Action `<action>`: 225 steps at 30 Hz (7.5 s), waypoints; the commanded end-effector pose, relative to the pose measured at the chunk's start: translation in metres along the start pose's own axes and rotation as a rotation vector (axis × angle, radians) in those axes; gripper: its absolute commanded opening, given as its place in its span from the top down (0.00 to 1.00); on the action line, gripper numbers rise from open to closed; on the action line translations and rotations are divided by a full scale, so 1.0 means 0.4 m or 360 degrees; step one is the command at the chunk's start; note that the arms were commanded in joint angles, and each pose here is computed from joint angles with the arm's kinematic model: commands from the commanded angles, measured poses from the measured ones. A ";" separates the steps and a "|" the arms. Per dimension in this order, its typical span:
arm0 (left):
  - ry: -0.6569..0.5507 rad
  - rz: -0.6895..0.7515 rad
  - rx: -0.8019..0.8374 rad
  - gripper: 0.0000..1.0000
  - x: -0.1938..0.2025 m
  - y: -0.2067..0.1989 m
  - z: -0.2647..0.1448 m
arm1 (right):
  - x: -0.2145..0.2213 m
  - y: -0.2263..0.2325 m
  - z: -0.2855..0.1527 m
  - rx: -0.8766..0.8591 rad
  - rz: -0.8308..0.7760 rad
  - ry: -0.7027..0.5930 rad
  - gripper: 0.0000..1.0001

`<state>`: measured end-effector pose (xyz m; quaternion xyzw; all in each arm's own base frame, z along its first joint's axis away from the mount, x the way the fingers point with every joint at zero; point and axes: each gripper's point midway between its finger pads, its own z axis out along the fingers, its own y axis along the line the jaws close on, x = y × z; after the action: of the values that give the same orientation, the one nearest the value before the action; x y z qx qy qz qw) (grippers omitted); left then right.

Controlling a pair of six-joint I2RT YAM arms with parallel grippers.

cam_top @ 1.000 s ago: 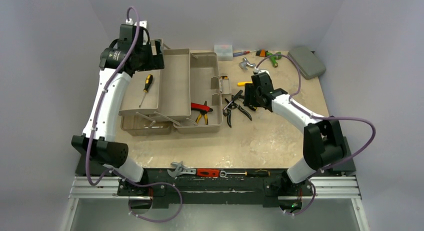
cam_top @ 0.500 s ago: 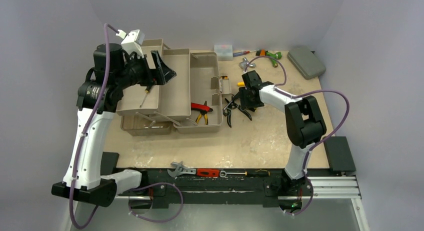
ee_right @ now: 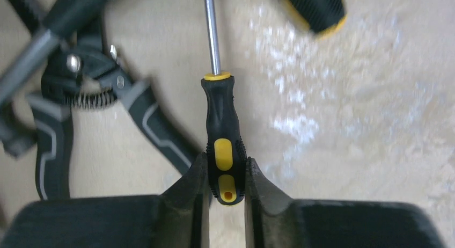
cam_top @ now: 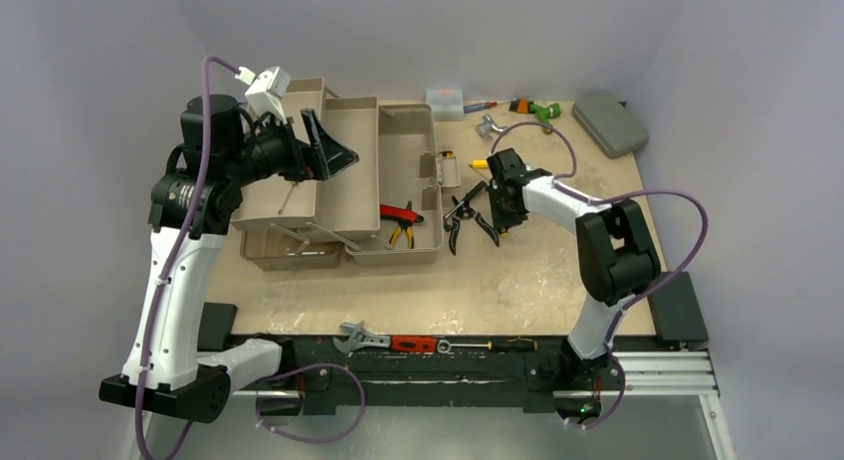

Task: Pack the tool kit

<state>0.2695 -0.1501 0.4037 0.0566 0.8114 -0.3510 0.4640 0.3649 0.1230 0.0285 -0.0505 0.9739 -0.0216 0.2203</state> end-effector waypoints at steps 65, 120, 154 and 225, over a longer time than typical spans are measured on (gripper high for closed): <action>0.0080 0.0162 -0.0110 1.00 0.132 -0.090 0.229 | -0.031 0.282 -0.723 -0.1776 0.0138 -0.0938 0.42; 0.0210 0.0270 -0.0493 0.18 0.059 0.144 -0.008 | -0.070 0.066 -0.147 -0.0206 -0.0003 -0.0356 0.38; 0.0090 0.0302 0.0097 0.20 0.236 0.052 -0.013 | 0.102 0.055 -0.140 -0.0219 -0.0053 -0.0001 1.00; -0.0193 0.0435 -0.0576 0.24 0.270 0.243 -0.117 | -0.454 0.582 -0.300 -0.0169 -0.0323 -0.0936 0.85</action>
<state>0.2095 -0.0723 0.2780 0.0634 0.8227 -0.1356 0.5484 0.4208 0.3768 0.1523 -0.2152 0.8847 -0.0025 0.4135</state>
